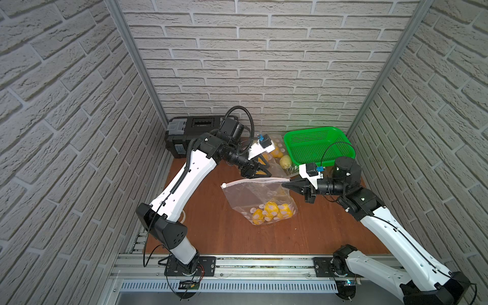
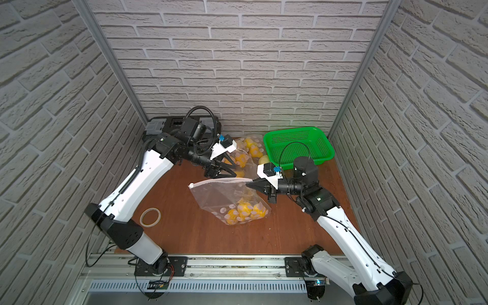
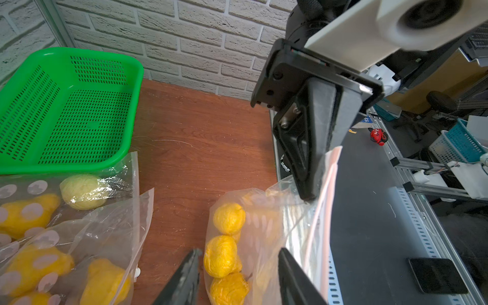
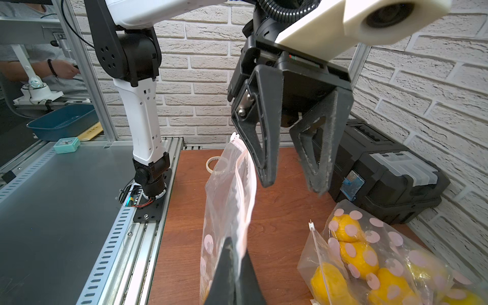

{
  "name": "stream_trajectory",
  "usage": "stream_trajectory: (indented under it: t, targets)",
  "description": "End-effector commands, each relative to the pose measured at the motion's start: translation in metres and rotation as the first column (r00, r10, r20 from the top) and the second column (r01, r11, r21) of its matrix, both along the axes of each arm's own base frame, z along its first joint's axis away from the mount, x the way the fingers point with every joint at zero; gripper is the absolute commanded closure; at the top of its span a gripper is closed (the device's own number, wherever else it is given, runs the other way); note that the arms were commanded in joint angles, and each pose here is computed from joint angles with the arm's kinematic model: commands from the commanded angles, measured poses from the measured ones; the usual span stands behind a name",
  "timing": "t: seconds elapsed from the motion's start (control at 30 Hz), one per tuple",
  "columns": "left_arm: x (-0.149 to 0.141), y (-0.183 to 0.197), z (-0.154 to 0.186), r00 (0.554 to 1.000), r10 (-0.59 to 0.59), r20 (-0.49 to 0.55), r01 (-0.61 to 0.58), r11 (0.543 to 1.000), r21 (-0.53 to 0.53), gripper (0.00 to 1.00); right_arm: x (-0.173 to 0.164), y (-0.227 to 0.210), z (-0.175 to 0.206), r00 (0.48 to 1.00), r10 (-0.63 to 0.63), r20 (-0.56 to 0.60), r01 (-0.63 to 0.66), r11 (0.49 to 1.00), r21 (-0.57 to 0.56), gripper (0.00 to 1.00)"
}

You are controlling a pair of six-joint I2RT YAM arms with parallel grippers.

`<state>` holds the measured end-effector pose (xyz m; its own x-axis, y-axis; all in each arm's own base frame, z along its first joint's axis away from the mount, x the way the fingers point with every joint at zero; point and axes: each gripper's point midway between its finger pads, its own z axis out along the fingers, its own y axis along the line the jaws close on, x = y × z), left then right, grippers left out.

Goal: Open the zip-top bag and take out the pear
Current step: Open the zipper of the food storage bag at the center of the board.

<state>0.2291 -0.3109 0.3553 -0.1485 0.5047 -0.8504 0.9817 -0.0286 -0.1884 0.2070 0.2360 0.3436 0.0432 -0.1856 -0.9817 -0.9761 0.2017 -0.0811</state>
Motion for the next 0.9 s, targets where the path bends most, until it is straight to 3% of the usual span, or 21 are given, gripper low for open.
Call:
stream_trajectory:
  t: [0.0, 0.13, 0.27, 0.57, 0.87]
  targets:
    - [-0.011, 0.002, 0.0, 0.999, -0.03, -0.01, 0.03, 0.999, -0.014, 0.51, -0.001, 0.001, 0.016, 0.998, 0.006, 0.055, -0.006, 1.0, 0.016, 0.97]
    - [-0.005, 0.014, 0.003, 0.999, 0.031, 0.04, -0.032, 0.999, 0.017, 0.51, -0.001, 0.001, 0.015, 0.999, 0.004, 0.051, -0.005, 1.0, 0.015, 0.97]
    - [-0.009, 0.021, 0.021, 0.997, 0.043, 0.057, -0.04, 0.997, -0.061, 0.49, 0.0, 0.002, 0.014, 0.999, 0.009, 0.047, -0.009, 1.0, 0.016, 0.97]
    - [-0.015, 0.019, 0.007, 1.0, 0.018, -0.009, -0.018, 0.998, -0.06, 0.49, -0.001, 0.002, 0.015, 0.999, 0.012, 0.047, -0.013, 1.0, 0.02, 0.97]
    - [-0.008, 0.014, -0.006, 0.999, 0.024, -0.034, -0.025, 0.999, -0.028, 0.71, -0.004, 0.001, 0.015, 0.999, 0.018, 0.047, -0.019, 1.0, 0.02, 0.97]
